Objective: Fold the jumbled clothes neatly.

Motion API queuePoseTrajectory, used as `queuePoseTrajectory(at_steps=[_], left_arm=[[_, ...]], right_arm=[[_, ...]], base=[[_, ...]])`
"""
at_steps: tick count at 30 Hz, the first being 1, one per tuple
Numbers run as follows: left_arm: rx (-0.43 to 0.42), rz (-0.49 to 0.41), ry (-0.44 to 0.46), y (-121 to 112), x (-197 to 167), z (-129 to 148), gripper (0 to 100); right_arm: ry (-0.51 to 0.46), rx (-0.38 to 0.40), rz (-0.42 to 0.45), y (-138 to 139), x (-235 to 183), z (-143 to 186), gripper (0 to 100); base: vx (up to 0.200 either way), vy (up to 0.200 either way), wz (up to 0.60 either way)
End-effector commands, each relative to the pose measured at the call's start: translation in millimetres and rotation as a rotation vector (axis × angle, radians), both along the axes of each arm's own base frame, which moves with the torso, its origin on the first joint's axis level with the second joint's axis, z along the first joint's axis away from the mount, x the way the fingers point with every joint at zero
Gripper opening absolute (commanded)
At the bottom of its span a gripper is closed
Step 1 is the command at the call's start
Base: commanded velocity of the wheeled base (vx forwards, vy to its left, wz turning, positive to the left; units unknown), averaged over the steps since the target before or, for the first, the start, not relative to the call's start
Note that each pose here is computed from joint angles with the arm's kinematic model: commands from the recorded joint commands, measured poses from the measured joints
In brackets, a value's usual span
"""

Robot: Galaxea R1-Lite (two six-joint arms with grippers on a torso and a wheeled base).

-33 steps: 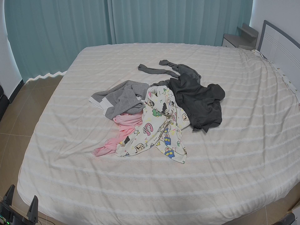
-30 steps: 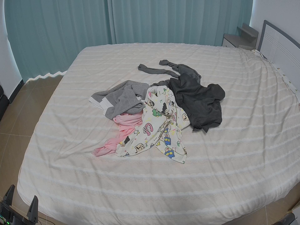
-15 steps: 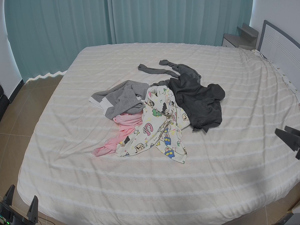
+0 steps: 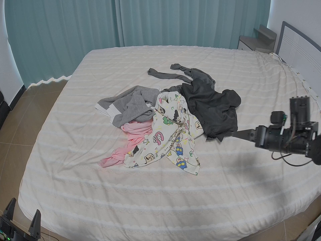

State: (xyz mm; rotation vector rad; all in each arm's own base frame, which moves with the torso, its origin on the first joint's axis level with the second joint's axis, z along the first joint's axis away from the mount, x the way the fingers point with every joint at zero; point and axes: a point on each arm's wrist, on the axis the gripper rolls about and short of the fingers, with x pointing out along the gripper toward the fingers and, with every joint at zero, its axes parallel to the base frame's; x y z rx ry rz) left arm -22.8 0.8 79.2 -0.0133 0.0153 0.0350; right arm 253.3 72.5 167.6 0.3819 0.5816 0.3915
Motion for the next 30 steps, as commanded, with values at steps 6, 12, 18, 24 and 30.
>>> queuePoseTrajectory(at_steps=[6,12,18,24,30], left_arm=[[-0.006,0.000,-0.005,0,0,-4,100],[-0.020,0.001,-0.006,0,0,-4,100],[-0.020,0.001,-0.006,0,0,-4,100],[-0.020,0.001,-0.006,0,0,-4,100],[-0.019,0.001,-0.005,0,0,-4,100]], right_arm=[[0.338,-0.101,0.022,109,117,-177,100],[0.322,-0.096,0.038,118,120,-176,100],[0.299,-0.090,0.040,121,121,-170,100],[0.288,-0.089,0.039,122,123,-169,100],[0.234,-0.083,0.007,128,134,-161,100]], base=[[0.000,0.000,0.00],[0.000,0.000,0.00],[0.000,0.000,0.00],[0.000,0.000,0.00],[0.000,0.000,0.00]])
